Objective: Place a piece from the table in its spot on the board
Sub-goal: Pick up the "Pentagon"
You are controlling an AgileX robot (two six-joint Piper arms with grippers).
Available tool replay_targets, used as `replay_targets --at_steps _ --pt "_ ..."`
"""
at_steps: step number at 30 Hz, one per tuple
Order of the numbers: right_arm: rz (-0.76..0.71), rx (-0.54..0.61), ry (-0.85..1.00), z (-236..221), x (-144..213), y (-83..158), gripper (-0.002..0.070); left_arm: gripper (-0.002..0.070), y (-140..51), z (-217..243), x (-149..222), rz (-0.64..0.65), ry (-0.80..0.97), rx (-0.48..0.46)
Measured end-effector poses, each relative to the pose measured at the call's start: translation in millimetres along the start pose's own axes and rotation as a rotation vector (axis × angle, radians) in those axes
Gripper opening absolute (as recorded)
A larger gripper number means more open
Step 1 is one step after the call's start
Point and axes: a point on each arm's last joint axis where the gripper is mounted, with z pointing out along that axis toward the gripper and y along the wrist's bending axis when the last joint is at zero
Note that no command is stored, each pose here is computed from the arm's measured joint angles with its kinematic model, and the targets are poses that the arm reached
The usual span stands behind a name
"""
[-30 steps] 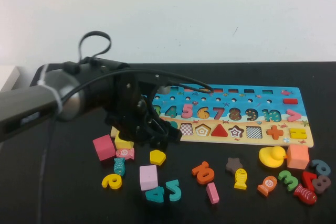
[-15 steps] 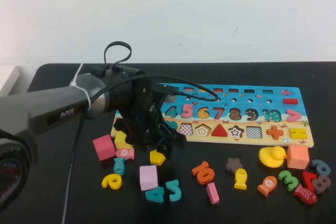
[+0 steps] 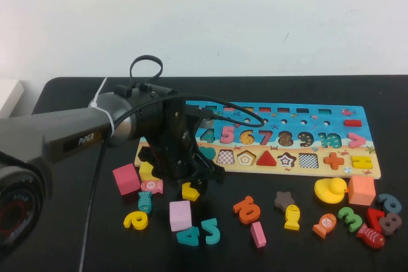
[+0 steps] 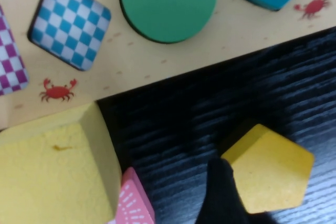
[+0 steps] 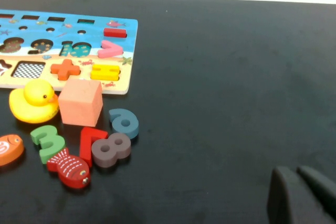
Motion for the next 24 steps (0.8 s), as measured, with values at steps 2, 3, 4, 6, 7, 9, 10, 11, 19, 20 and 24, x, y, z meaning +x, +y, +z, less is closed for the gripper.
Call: replay_targets --at_steps 2,3,4,6,7,9,10,11,19,20,24 --pt "0.000 0.000 0.000 0.0 0.0 0.0 0.0019 0.0420 0.2 2.1 0.4 0.000 0.005 -0.001" --pt "0.000 0.000 0.000 0.0 0.0 0.0 0.0019 0.0420 0.4 3.2 0.6 -0.001 0.007 -0.001" --pt "0.000 0.000 0.000 0.0 0.0 0.0 0.0018 0.0420 0.5 4.0 0.8 -0.001 0.009 -0.002" --pt "0.000 0.000 0.000 0.0 0.0 0.0 0.0019 0.0420 0.6 4.9 1.0 0.003 0.011 -0.002" --pt "0.000 0.000 0.000 0.0 0.0 0.0 0.0018 0.0419 0.6 4.9 1.0 0.005 0.011 -0.002" --pt "0.000 0.000 0.000 0.0 0.0 0.0 0.0019 0.0413 0.6 4.9 1.0 0.010 0.011 -0.002" --pt "0.000 0.000 0.000 0.0 0.0 0.0 0.0019 0.0407 0.6 4.9 1.0 0.012 0.011 -0.002" --pt "0.000 0.000 0.000 0.0 0.0 0.0 0.0019 0.0402 0.6 4.9 1.0 0.012 0.011 -0.002" --pt "0.000 0.000 0.000 0.0 0.0 0.0 0.0019 0.0392 0.5 4.9 0.6 0.021 0.007 -0.002" --pt "0.000 0.000 0.000 0.0 0.0 0.0 0.0019 0.0392 0.5 4.9 0.6 0.021 0.007 -0.002" --pt "0.000 0.000 0.000 0.0 0.0 0.0 0.0019 0.0389 0.5 4.9 0.2 0.022 0.003 -0.001"
